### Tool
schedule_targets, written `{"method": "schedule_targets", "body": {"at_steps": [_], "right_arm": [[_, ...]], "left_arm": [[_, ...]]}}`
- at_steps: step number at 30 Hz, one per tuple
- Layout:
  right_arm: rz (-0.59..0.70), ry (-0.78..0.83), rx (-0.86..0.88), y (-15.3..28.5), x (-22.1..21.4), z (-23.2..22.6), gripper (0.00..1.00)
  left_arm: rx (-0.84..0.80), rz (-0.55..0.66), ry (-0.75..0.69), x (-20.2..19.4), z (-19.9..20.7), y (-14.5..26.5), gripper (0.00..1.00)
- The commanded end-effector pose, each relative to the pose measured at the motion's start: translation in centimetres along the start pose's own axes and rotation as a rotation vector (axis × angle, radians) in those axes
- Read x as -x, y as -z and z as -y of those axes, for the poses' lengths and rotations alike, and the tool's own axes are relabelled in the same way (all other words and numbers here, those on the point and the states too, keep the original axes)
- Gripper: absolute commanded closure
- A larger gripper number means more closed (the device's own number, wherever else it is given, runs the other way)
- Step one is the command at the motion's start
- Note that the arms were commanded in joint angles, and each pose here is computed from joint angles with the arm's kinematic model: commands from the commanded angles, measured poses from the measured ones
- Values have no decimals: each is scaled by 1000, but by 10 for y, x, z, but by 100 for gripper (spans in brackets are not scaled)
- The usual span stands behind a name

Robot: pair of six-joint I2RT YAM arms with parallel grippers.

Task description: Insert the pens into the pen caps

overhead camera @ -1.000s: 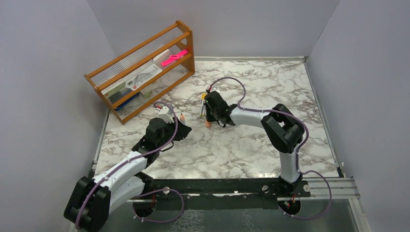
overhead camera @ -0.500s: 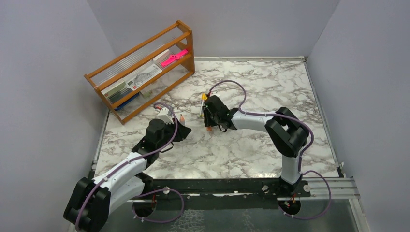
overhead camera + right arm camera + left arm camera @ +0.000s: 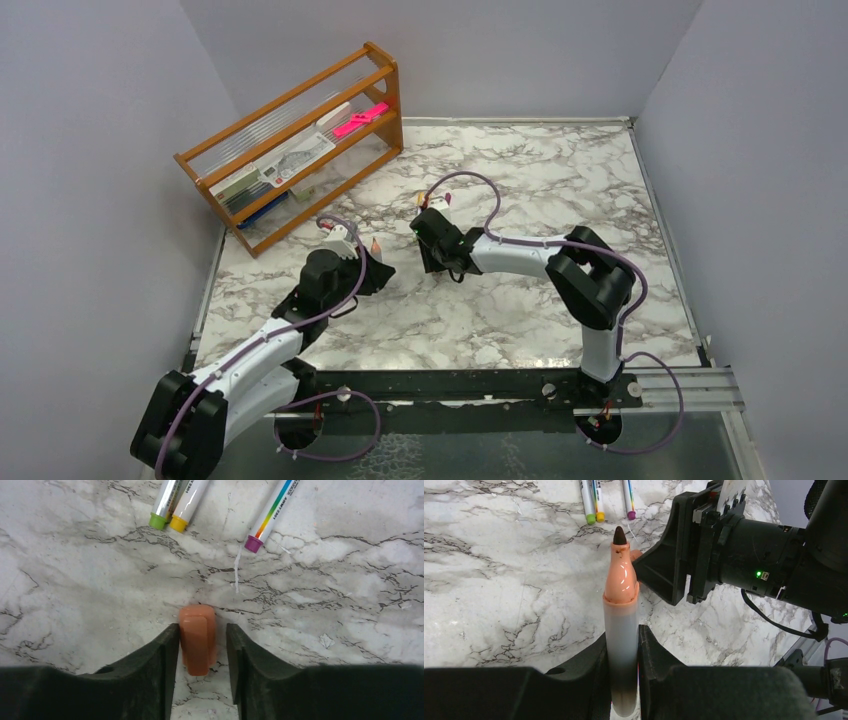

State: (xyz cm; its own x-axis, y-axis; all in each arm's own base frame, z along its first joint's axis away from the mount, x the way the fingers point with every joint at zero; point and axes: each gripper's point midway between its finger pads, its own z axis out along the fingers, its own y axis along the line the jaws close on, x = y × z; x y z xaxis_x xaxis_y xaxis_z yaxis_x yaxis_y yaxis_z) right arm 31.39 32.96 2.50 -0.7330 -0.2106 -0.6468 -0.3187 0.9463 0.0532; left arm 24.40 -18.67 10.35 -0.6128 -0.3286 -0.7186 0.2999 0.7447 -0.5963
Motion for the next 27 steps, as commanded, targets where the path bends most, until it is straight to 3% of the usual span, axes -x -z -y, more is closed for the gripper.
{"method": "schedule_targets", "body": {"at_steps": [1,6,11,21,27], "right_arm": [[-5,-6,-75,2,-1,7,65],[-7,-35,-59,3,-2,4,89],[65,-82,20,22,20,-8,99],[401,-230,177,112,112,-15,99],[482,-269,221,142,130,-13,99]], "left_arm": [[-27,25,-4,2,3,1,100],[-44,21,-3,1,5,1,100],[-191,-11,32,-1,33,-3,100],[-378,-159,25,-33,103,-22,100],[-338,-107,38,-24,101,-36,100]]}}
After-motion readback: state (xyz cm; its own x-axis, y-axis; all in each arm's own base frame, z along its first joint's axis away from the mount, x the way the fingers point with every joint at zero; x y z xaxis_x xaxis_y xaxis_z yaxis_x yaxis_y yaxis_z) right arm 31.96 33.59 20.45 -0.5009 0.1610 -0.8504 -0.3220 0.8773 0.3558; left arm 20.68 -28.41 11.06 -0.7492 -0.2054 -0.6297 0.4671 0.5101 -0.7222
